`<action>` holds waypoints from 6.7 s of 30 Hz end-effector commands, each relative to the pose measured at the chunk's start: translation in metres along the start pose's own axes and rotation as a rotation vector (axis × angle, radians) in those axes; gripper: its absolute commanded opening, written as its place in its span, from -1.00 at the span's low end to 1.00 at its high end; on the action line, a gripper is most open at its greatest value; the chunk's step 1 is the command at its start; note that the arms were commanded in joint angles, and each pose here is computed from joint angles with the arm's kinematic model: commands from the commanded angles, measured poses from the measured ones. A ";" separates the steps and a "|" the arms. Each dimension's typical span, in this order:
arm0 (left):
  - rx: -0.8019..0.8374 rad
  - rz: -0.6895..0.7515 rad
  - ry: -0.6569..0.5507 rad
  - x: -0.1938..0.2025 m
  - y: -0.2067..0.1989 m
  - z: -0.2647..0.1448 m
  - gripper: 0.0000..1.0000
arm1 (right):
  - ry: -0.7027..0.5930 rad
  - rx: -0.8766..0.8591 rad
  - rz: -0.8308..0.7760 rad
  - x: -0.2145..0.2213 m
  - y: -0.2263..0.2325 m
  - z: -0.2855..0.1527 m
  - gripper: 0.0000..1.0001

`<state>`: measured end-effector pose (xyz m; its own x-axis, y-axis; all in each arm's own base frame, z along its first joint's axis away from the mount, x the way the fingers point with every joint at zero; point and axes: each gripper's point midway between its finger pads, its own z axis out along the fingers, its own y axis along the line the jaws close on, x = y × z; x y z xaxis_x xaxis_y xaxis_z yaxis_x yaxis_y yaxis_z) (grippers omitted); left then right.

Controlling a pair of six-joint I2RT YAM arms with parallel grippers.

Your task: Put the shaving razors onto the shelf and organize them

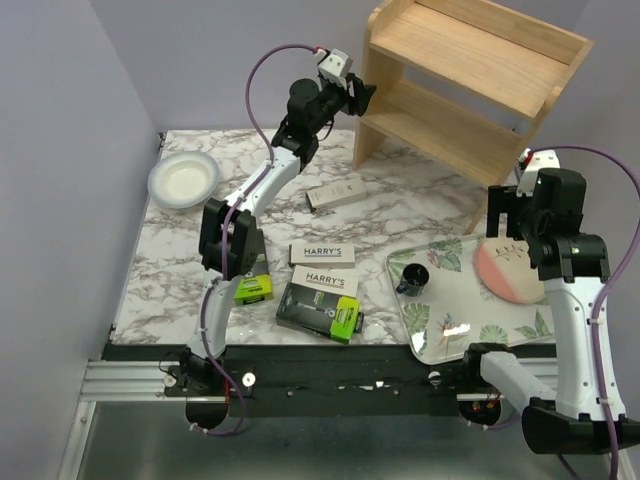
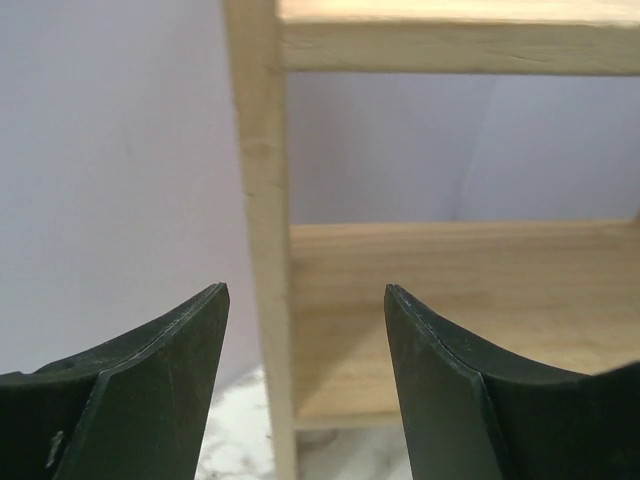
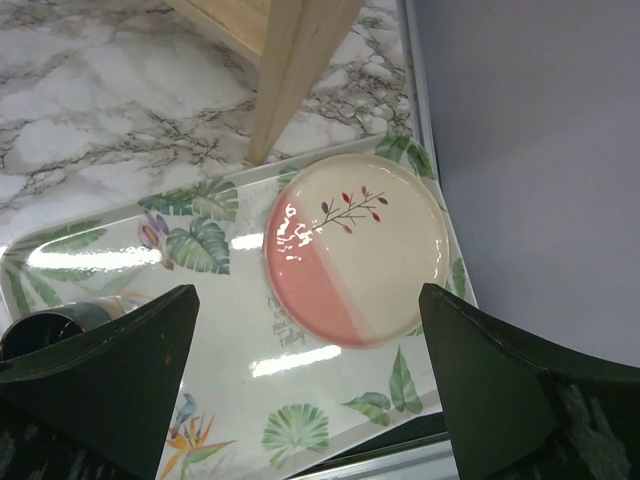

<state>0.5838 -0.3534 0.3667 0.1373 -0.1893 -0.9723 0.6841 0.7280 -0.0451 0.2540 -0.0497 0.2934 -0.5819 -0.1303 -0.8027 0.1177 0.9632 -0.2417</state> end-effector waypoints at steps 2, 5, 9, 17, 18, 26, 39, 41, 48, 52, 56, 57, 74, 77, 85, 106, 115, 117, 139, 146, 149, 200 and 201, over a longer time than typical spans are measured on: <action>-0.088 0.098 -0.071 -0.002 0.031 0.022 0.45 | 0.018 0.030 0.015 -0.006 -0.008 0.001 1.00; -0.087 0.116 -0.085 0.008 0.032 0.029 0.43 | 0.030 0.044 0.010 -0.007 -0.011 0.003 1.00; -0.041 0.125 -0.105 0.016 0.024 0.035 0.28 | 0.043 0.031 -0.010 -0.013 -0.012 0.006 1.00; 0.117 0.162 -0.142 0.007 -0.001 0.032 -0.35 | 0.090 0.063 -0.108 -0.012 -0.020 0.018 0.97; 0.130 0.162 -0.147 0.004 -0.003 0.032 -0.44 | 0.089 0.064 -0.130 -0.012 -0.021 0.021 0.93; 0.115 0.124 -0.103 0.006 0.017 0.014 -1.00 | 0.067 0.096 -0.184 -0.002 -0.026 0.049 0.89; 0.140 0.049 -0.005 -0.033 0.014 -0.087 -1.00 | -0.010 0.148 -0.342 -0.025 -0.057 0.098 0.90; 0.129 0.045 0.007 -0.035 0.014 -0.101 -1.00 | 0.010 0.129 -0.352 -0.026 -0.060 0.114 0.90; 0.112 -0.095 0.099 -0.032 -0.003 -0.150 -1.00 | -0.020 0.068 -0.366 -0.054 -0.057 0.162 0.90; 0.117 -0.195 0.147 -0.026 -0.014 -0.155 -1.00 | -0.015 -0.046 -0.267 -0.071 -0.038 0.179 0.87; 0.086 -0.231 0.149 -0.028 -0.022 -0.155 -0.92 | 0.018 -0.099 -0.171 -0.075 -0.029 0.172 0.88; 0.061 -0.235 0.148 -0.029 -0.020 -0.154 -0.92 | 0.024 -0.101 -0.166 -0.068 -0.028 0.169 0.89; -0.043 -0.276 0.177 -0.020 -0.008 -0.138 -1.00 | -0.333 -0.557 -0.372 0.000 0.074 0.027 -0.10; -0.043 -0.276 0.176 -0.022 -0.009 -0.139 -1.00 | -0.330 -0.571 -0.352 -0.011 0.076 0.041 -0.53; -0.083 -0.226 0.199 -0.027 -0.006 -0.154 -1.00 | -0.349 -0.581 -0.314 -0.076 0.070 0.084 -0.77; -0.274 -0.144 0.245 -0.040 0.051 -0.190 -0.95 | -0.312 -0.737 -0.386 -0.114 0.149 0.149 -0.77; -0.351 -0.107 0.240 -0.031 0.095 -0.188 -0.95 | -0.309 -0.695 -0.390 -0.119 0.144 0.161 -0.75; -0.339 -0.105 0.228 -0.036 0.099 -0.185 -0.95 | -0.311 -0.666 -0.390 -0.123 0.141 0.166 -0.75; -0.203 -0.201 0.218 -0.037 0.060 -0.197 0.28 | -0.316 -0.624 -0.380 -0.134 0.137 0.179 -0.70; -0.288 -0.198 0.290 -0.042 0.054 -0.229 0.97 | -0.364 -0.685 -0.344 -0.146 0.143 0.129 0.19; -0.309 -0.187 0.376 -0.028 0.047 -0.256 0.97 | -0.373 -0.754 -0.338 -0.139 0.152 0.098 0.44; -0.075 -0.850 0.888 0.154 -0.133 -0.439 0.35 | 0.770 -1.280 -0.252 0.210 0.333 -0.025 0.24; -0.080 -0.853 0.886 0.154 -0.133 -0.439 0.36 | 0.801 -1.265 -0.244 0.215 0.329 -0.026 0.22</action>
<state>0.1918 -0.1848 0.1081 -0.9013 -0.1327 -0.4123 0.2314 0.6571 -0.7174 0.1461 0.2553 0.0646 -0.7631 -0.5795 -0.2860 -0.6073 0.4917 0.6241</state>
